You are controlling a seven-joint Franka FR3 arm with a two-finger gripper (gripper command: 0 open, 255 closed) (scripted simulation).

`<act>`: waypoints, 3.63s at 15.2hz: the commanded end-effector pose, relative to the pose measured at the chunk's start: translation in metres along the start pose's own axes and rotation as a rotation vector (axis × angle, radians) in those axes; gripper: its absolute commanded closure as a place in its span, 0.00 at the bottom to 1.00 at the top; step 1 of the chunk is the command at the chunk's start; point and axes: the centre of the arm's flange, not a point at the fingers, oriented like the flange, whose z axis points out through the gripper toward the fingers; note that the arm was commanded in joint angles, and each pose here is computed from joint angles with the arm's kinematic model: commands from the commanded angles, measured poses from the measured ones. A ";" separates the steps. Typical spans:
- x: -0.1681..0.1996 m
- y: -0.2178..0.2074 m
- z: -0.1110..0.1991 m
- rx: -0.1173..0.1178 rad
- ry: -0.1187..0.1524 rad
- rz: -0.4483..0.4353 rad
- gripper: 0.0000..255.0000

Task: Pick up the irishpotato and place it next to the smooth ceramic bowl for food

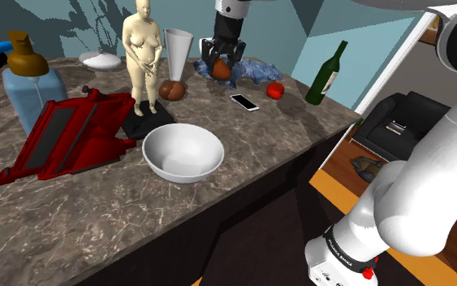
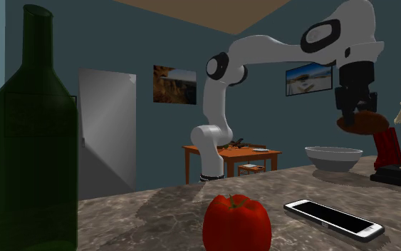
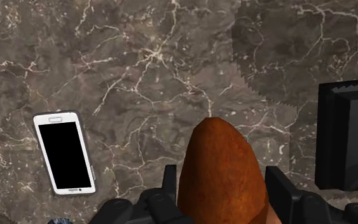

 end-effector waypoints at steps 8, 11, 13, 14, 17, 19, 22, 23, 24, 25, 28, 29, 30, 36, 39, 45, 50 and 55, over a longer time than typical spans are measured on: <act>0.028 -0.096 0.006 0.000 0.000 0.001 1.00; 0.027 -0.097 0.021 0.000 0.000 0.001 1.00; 0.026 -0.098 0.032 0.000 0.000 0.001 1.00; 0.026 -0.099 0.037 0.000 0.000 0.001 1.00; 0.025 -0.100 0.053 0.000 0.000 0.001 1.00; 0.025 -0.100 0.064 0.000 0.000 0.001 1.00; 0.024 -0.101 0.079 0.000 0.000 0.001 1.00; 0.023 -0.102 0.085 0.000 0.000 0.001 1.00; 0.023 -0.102 0.090 0.000 0.000 0.001 1.00; 0.023 -0.102 0.095 0.000 0.000 0.001 1.00; 0.022 -0.103 0.111 0.000 0.000 0.001 1.00; 0.022 -0.104 0.116 0.000 0.000 0.001 1.00; 0.021 -0.104 0.121 0.000 0.000 0.001 1.00; 0.020 -0.105 0.137 0.000 0.000 0.001 1.00; 0.020 -0.105 0.137 0.000 0.000 0.001 1.00; 0.020 -0.105 0.137 0.000 0.000 0.001 0.00; 0.020 -0.105 0.097 0.000 0.000 0.001 0.00; 0.020 -0.105 0.087 0.000 0.000 0.001 0.00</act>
